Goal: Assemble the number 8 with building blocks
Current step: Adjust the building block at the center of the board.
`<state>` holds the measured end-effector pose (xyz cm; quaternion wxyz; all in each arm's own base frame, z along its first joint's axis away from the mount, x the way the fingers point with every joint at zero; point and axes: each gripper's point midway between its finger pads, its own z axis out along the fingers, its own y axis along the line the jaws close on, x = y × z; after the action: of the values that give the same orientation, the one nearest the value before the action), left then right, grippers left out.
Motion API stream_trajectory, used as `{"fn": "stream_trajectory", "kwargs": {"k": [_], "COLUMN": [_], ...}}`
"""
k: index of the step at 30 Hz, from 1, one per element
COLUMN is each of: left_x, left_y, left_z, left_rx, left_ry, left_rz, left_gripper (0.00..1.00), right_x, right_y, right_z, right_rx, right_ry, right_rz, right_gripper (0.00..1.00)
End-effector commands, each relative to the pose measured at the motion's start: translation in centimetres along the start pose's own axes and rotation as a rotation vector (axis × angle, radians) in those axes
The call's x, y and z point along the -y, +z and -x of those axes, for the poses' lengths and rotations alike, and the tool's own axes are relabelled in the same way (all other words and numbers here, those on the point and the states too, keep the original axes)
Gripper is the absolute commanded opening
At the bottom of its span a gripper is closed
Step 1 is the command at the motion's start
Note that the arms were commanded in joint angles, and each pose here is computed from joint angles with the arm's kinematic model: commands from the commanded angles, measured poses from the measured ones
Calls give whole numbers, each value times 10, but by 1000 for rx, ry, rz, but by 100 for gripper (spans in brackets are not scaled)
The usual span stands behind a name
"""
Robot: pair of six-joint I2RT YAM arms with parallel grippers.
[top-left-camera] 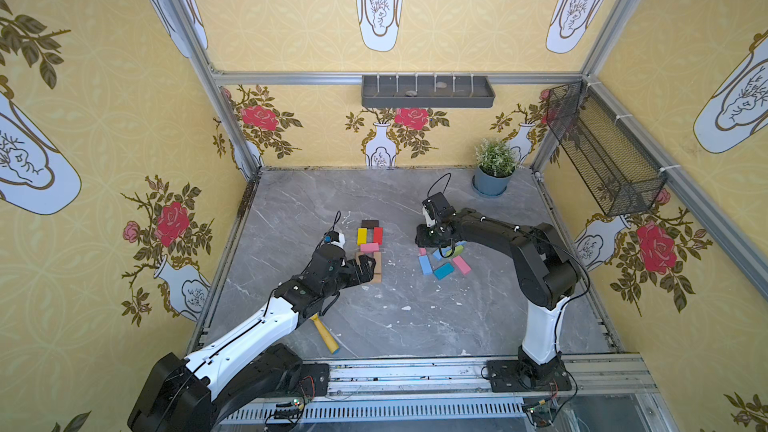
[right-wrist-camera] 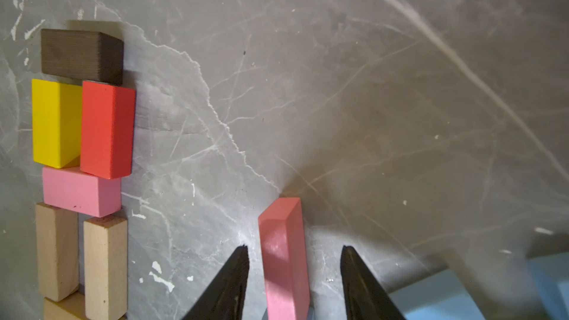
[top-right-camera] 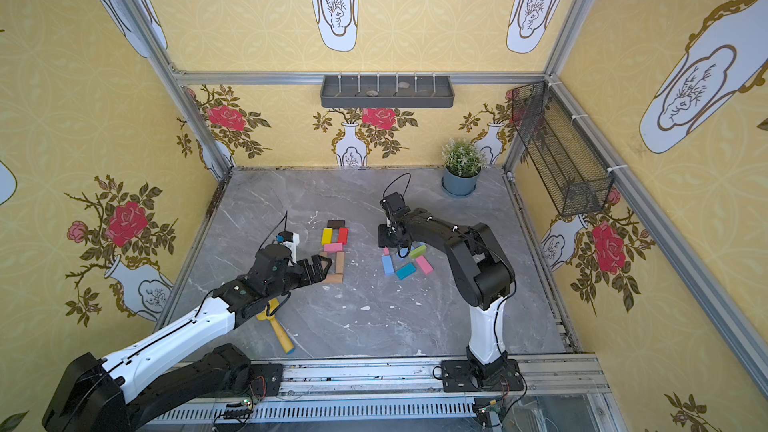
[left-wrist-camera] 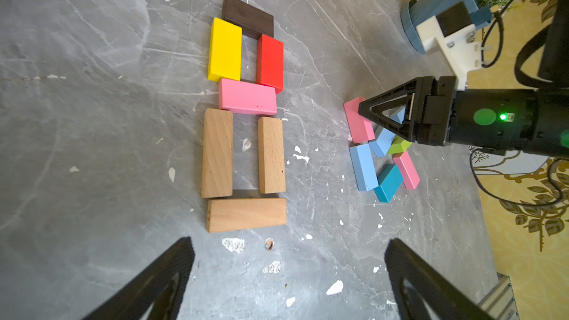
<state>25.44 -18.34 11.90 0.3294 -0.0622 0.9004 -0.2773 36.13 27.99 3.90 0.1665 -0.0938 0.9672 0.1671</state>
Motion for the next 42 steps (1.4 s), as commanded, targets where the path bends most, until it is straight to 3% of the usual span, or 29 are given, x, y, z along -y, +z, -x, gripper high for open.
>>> {"fn": "stream_trajectory", "kwargs": {"k": [1, 7, 12, 22, 28, 35, 42], "left_x": [1, 1, 1, 0, -1, -1, 0], "left_y": [2, 5, 7, 7, 6, 6, 6], "left_z": [-1, -3, -4, -4, -4, -5, -4], "left_rx": [-2, -12, -16, -13, -10, -10, -10], "left_ry": [-2, -9, -14, -19, -22, -23, -23], "left_rz": [-10, -15, -18, -15, -13, -13, -14], "left_gripper": [100, 100, 100, 100, 100, 100, 100], "right_x": [-5, 6, 8, 6, 11, 26, 48], "right_y": [3, 10, 7, 19, 32, 48, 45], "right_z": [0, -1, 8, 37, 58, 64, 67], "right_rx": [-25, -63, -65, -61, -58, -64, -37], "right_ry": [8, 83, 168, 259, 291, 323, 307], "right_rz": [68, 147, 295, 475, 507, 469, 357], "right_gripper": [44, 30, 23, 21, 20, 28, 49]}}
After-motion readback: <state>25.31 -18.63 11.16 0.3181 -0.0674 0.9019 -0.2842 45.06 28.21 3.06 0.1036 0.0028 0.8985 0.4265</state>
